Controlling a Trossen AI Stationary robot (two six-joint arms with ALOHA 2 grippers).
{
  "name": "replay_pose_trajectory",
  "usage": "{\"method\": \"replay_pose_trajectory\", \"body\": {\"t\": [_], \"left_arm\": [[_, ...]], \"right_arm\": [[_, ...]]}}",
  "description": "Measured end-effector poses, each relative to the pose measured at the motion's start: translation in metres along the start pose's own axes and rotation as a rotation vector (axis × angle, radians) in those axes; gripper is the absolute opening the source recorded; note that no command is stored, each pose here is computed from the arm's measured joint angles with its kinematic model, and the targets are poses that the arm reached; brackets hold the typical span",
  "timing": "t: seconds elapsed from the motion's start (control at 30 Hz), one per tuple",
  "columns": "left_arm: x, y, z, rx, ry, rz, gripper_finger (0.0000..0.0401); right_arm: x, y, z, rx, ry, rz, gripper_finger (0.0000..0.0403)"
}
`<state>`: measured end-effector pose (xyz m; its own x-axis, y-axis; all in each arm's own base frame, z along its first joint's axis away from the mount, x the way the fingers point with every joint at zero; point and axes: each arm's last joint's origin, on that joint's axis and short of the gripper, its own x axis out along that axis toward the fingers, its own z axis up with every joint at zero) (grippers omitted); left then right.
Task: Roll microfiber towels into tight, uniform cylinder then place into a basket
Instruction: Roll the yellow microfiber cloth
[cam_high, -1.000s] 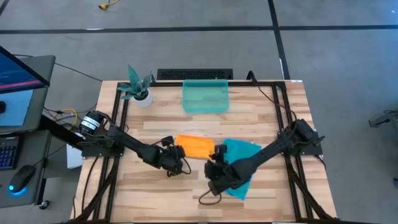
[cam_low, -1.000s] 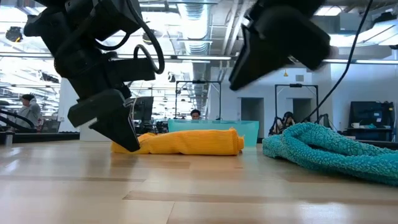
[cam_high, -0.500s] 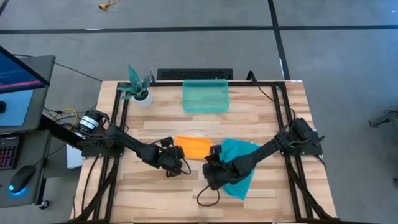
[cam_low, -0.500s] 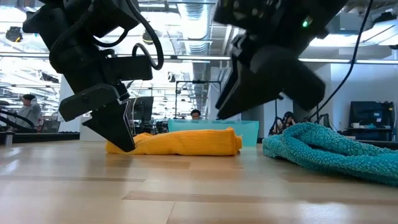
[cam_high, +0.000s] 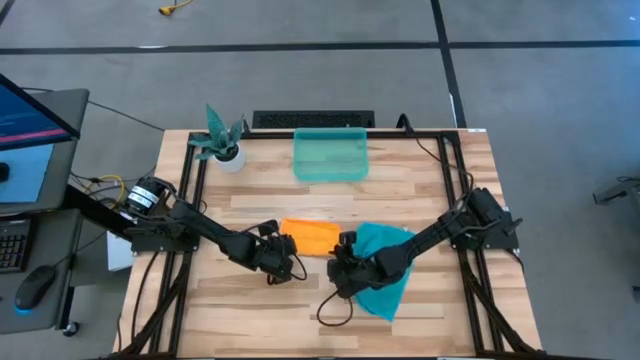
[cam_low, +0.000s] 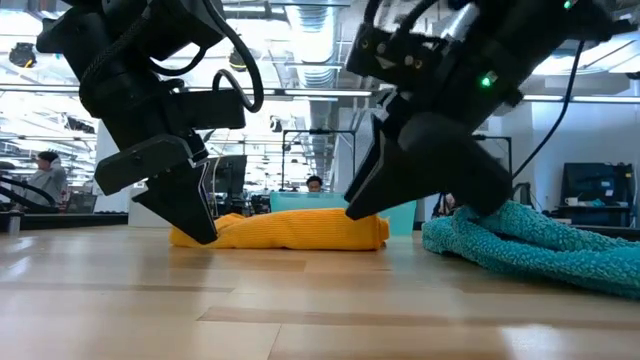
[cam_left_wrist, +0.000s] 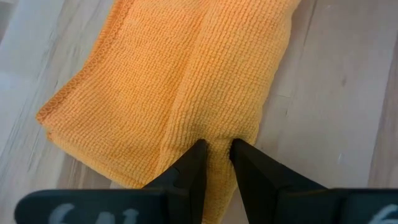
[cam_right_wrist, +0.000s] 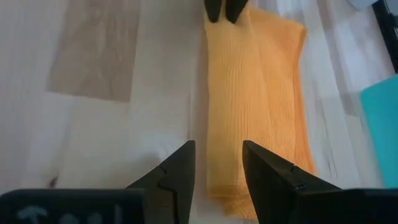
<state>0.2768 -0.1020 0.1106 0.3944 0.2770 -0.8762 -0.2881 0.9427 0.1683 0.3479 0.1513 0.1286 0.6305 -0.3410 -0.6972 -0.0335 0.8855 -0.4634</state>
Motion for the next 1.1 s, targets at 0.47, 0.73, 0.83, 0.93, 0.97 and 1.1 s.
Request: {"method": "replay_pose_trajectory", "body": {"t": [0.47,0.73,0.83,0.93,0.97,1.1], "left_arm": [[0.0,0.0,0.0,0.001,0.001,0.0,0.0075],[0.0,0.0,0.0,0.025,0.004,0.001,0.0075],[-0.001,0.0,-0.001,0.029,0.003,0.001,0.0075],[-0.006,-0.001,-0.002,0.061,0.002,-0.004,0.0075],[-0.008,-0.002,-0.002,0.069,-0.002,-0.007,0.0075],[-0.021,-0.004,-0.007,0.106,-0.009,-0.005,0.0075]], "right_arm": [[0.04,-0.001,-0.018,0.058,0.09,-0.009,0.015],[0.042,-0.003,-0.019,0.094,0.087,-0.036,0.0084],[0.043,-0.005,-0.019,0.098,0.093,-0.034,0.0044],[0.045,-0.006,-0.02,0.1,0.1,-0.039,0.0013],[0.045,-0.006,-0.02,0.104,0.101,-0.04,0.0012],[0.044,-0.007,-0.015,0.117,0.1,-0.026,0.0031]]}}
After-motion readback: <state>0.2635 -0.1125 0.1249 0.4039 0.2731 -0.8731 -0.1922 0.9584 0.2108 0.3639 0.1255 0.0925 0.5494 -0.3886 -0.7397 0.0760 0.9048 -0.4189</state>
